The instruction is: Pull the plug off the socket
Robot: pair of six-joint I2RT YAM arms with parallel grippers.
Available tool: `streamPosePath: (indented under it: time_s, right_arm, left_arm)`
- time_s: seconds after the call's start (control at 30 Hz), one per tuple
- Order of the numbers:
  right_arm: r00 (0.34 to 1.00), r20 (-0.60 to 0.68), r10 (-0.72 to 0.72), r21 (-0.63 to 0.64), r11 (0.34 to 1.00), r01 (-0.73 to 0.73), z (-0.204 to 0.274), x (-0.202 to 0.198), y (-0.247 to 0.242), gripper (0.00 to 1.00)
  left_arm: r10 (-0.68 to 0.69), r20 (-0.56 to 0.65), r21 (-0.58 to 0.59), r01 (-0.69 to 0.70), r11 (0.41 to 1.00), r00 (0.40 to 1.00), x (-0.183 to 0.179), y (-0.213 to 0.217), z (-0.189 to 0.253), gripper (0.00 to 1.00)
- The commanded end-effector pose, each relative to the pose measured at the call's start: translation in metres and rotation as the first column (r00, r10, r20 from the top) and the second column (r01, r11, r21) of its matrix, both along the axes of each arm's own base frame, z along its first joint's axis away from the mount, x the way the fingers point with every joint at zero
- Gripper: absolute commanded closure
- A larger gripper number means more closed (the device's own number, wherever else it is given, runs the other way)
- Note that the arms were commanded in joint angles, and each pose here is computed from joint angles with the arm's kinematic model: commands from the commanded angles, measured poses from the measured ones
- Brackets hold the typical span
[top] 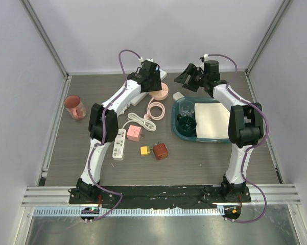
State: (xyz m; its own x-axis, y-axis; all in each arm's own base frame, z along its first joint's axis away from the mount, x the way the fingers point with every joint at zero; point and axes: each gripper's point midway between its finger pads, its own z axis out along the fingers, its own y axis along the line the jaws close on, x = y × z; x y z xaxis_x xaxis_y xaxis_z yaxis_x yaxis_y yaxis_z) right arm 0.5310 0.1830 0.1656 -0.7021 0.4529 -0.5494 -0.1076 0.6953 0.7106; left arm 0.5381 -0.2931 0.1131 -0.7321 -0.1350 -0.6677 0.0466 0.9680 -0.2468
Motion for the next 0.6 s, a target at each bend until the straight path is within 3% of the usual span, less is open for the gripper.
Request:
streamPosePath:
  time_s: [0.0,0.13,0.57]
  right_arm:
    - [0.987,0.135,0.085,0.127,0.987,-0.102,0.063,0.003,0.022,0.25]
    - [0.981,0.170,0.098,0.192,0.973,-0.131,0.081,-0.004,0.028,0.20]
    - [0.965,0.161,0.205,0.269,0.932,-0.243,0.081,-0.049,0.086,0.19]
  left_arm:
    - [0.024,0.237,-0.145,0.011,0.989,0.971,0.005,0.000,0.122,1.00]
    - [0.002,0.300,-0.203,0.062,0.977,0.954,-0.010,-0.001,0.162,1.00]
    - [-0.069,0.345,-0.286,0.175,0.942,0.936,-0.055,-0.003,0.183,1.00]
